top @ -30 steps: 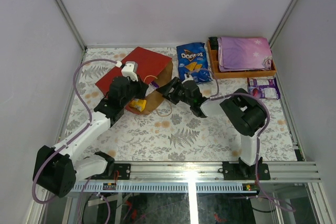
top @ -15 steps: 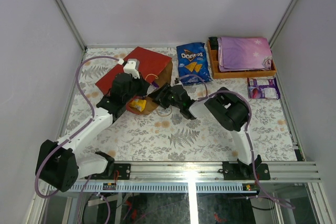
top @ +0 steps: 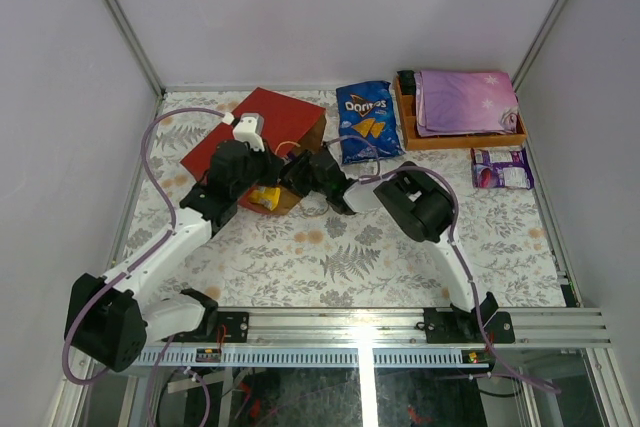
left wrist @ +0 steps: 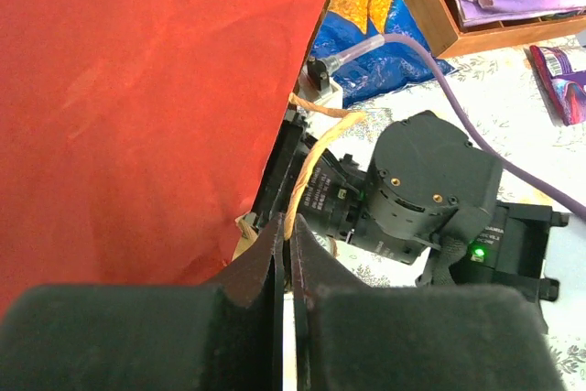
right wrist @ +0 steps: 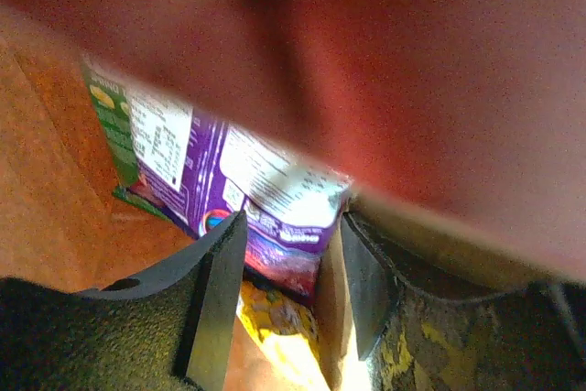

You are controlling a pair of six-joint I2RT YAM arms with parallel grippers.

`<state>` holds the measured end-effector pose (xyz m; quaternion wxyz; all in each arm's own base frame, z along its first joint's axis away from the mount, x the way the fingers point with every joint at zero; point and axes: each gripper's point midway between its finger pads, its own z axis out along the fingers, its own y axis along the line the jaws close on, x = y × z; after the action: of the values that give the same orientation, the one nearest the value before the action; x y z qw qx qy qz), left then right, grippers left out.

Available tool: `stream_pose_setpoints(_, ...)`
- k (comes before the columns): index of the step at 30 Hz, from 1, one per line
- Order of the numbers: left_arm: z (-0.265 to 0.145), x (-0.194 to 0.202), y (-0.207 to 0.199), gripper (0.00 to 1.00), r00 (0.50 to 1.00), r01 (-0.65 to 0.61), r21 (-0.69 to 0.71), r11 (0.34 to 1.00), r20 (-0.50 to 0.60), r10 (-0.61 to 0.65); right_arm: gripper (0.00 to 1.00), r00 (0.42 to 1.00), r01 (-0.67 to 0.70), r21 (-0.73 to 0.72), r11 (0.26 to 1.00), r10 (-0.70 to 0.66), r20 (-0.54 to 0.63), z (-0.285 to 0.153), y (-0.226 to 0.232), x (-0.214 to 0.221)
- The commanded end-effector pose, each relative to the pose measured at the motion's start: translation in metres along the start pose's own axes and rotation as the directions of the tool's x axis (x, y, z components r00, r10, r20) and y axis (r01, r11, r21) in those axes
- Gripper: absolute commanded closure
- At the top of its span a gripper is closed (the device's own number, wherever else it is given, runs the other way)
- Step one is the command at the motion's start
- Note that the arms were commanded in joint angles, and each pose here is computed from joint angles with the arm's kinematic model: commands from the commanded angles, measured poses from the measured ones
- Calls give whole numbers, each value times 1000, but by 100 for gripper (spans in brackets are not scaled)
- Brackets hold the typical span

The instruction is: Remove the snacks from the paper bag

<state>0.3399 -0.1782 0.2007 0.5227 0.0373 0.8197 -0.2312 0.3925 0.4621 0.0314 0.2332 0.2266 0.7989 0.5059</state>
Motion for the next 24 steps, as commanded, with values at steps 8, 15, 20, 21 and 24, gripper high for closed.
stream_pose_setpoints(8, -4, -10, -11, 100, 1000, -23, 41, 999, 12, 23, 65, 997, 21, 19, 1000, -22, 76, 23, -4, -13)
stream_pose_setpoints(15, -1, -10, 1, 100, 1000, -28, -23, 999, 12, 28, 94, 983, 144, -24, 989, -140, 122, 1, 25, -24)
stream_pose_setpoints(20, 1, -11, 16, 100, 999, -28, -106, 994, 17, 30, 100, 957, 250, -49, 967, -239, 165, -26, 56, -33)
stream_pose_setpoints(21, 0, -11, 20, 100, 999, -24, -132, 991, 20, 27, 100, 950, 275, -58, 960, -262, 171, -32, 64, -34)
stream_pose_setpoints(24, 0, -14, 32, 100, 999, -8, -204, 979, 35, 16, 100, 928, 340, -94, 936, -318, 192, -52, 97, -39)
